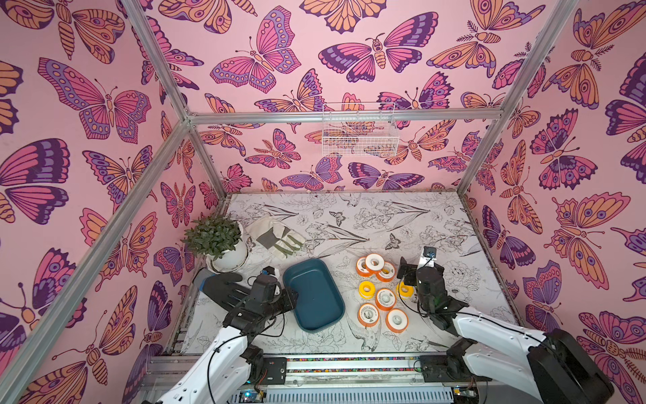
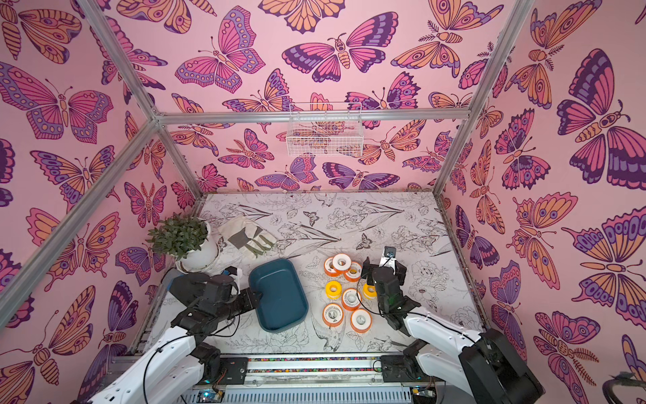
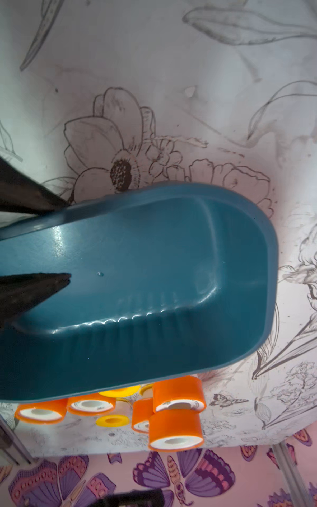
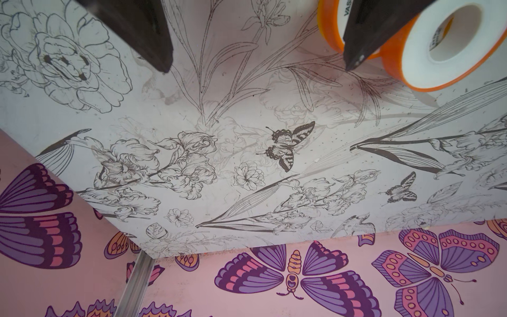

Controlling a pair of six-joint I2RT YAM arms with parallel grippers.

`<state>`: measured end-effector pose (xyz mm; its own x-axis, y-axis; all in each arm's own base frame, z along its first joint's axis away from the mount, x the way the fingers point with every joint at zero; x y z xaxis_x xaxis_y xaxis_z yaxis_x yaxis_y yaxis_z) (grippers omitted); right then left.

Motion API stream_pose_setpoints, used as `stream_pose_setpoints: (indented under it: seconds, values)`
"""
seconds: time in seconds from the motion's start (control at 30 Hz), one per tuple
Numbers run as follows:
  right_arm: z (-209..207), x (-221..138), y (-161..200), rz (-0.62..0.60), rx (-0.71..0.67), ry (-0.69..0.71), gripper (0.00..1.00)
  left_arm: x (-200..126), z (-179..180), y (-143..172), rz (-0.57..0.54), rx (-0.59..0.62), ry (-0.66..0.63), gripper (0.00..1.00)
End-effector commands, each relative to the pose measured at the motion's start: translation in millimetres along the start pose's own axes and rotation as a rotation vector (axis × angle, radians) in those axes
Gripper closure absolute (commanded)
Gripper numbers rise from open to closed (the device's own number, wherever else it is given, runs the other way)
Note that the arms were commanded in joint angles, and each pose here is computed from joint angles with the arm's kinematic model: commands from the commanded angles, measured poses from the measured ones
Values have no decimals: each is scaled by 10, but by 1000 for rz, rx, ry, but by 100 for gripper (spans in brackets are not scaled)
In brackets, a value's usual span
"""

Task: Put the sealing tape into the storage box
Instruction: Adjust the storage box at the center of the board.

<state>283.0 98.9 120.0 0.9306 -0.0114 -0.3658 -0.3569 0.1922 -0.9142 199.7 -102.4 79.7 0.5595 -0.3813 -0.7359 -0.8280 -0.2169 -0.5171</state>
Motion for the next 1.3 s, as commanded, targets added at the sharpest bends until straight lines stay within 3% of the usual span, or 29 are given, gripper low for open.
stream_pose_setpoints:
  seconds: [0.0, 0.23, 0.6, 0.8, 1.27]
  values:
    - [4, 11, -33, 2, -10, 25, 1, -32, -34, -108, -17, 59, -48, 77]
    - [-14, 14, -38, 2, 0, 39, 1, 70, -127, -267, 31, 163, -92, 100]
    - [-5, 26, -37, 11, -11, 44, 1, 459, -447, -583, 99, 206, -41, 100]
    - [-4, 36, -29, 16, -16, 48, 1, 716, -486, -526, 178, 214, -35, 100]
    - [8, 62, -27, 25, -26, 57, 1, 604, -489, -448, 169, 189, -31, 95]
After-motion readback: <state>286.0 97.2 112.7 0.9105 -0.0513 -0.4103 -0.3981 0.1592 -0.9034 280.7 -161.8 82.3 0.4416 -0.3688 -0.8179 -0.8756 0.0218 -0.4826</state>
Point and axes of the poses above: each gripper's point midway between its finger pads, its own x axis out along the fingers, its own z axis along the line the jaws close on, y = z × x, the point moved 2 cm from there along -x, back along the fingers, and after that the axes turned 8 degrees about x, right-handed, at the moved point
